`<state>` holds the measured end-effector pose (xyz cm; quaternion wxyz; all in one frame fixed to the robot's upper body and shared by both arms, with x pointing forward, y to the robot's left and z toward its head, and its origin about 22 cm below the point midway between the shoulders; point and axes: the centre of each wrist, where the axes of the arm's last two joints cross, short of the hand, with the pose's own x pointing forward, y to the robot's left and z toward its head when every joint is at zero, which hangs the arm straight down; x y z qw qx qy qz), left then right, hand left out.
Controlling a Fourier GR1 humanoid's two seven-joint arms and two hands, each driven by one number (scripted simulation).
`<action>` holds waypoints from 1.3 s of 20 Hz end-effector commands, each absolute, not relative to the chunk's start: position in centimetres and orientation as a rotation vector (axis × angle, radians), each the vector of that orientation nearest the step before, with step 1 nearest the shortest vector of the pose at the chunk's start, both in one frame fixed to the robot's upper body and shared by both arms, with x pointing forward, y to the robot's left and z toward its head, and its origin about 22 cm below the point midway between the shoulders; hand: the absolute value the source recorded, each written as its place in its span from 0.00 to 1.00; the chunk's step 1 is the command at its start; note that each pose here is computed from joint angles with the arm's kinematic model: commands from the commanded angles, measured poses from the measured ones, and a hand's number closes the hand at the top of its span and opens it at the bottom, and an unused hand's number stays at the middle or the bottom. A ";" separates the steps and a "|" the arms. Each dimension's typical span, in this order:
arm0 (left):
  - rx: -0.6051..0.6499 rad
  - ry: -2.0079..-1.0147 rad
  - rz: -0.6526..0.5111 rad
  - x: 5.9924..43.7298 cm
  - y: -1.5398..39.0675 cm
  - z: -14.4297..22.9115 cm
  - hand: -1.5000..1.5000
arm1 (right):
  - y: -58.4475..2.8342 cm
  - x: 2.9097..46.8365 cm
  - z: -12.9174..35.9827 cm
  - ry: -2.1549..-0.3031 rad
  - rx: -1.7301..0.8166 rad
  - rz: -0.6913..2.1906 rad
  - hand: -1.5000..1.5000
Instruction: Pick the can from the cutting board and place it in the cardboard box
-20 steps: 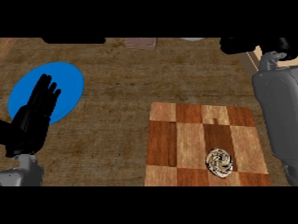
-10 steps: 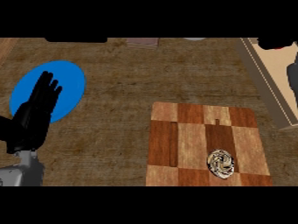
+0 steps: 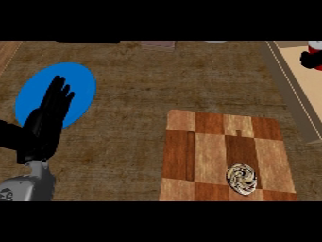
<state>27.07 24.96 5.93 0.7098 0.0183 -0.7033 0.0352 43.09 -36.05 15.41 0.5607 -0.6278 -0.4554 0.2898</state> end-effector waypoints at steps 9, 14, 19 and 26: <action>0.040 -1.586 0.072 27.6 24.5 5.5 0.50 | -40.9 41.4 12.0 -1.006 -1.326 0.663 0.00; 0.029 -1.571 0.069 27.7 24.1 6.6 0.50 | -41.3 41.8 15.2 -1.375 -1.438 0.447 0.00; 0.014 -1.570 0.074 25.7 24.8 4.9 0.50 | -41.1 42.1 15.6 -1.530 -1.261 0.196 0.00; 0.050 -1.560 0.072 26.6 25.7 6.9 0.50 | -43.9 41.2 18.6 -1.683 -0.915 -0.211 0.00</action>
